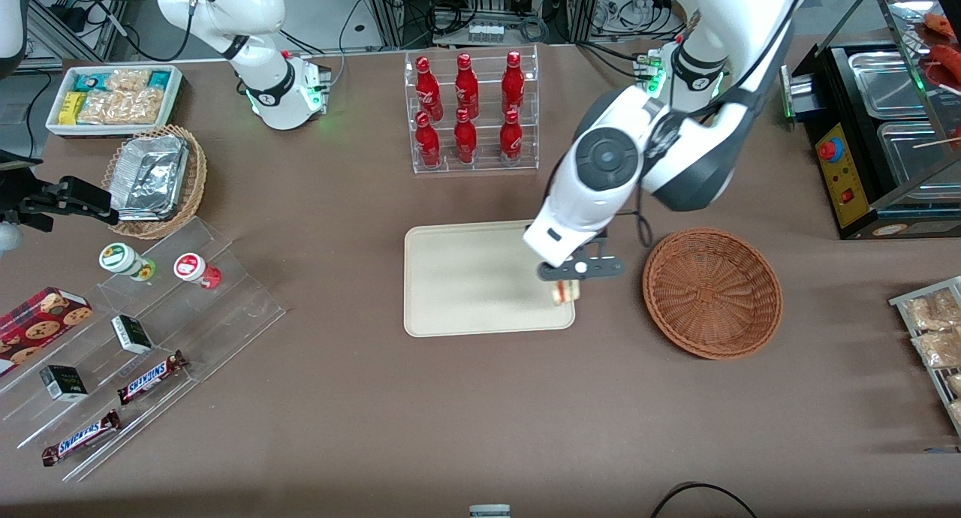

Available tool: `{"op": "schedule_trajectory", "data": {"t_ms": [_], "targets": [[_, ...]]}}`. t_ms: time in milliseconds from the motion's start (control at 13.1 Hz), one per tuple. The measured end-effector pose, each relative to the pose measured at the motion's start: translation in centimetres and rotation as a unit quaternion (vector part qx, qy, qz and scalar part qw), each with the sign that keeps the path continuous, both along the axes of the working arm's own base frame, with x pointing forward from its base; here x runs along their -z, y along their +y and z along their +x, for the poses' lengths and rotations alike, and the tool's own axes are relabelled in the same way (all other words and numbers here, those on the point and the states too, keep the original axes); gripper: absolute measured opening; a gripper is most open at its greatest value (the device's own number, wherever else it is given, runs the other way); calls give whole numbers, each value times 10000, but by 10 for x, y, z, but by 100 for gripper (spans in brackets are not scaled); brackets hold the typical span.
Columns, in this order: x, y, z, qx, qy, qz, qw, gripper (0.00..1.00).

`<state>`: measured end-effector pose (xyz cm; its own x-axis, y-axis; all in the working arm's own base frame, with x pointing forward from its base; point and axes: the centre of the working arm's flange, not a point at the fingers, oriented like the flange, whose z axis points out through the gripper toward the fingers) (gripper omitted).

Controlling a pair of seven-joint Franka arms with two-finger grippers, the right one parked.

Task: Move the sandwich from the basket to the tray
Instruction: 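Carry the held sandwich over to the cream tray with the left gripper, then lower the sandwich onto the tray and open the left gripper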

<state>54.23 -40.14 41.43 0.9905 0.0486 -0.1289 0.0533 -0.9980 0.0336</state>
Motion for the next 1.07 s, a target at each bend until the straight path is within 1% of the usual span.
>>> {"op": "schedule_trajectory", "data": {"t_ms": [153,306,458,688,917,1069], "targets": [[20,-21,-10,105,93,-1,9999,15],[42,-48,-22,233,80,-94,9997,15],[67,-71,-34,365,108,-141,9992,15],[106,-98,-49,594,-18,-73,9982,15],[137,-107,-54,707,-37,-27,9975,15],[150,-111,-56,730,-56,-68,9973,15]]}}
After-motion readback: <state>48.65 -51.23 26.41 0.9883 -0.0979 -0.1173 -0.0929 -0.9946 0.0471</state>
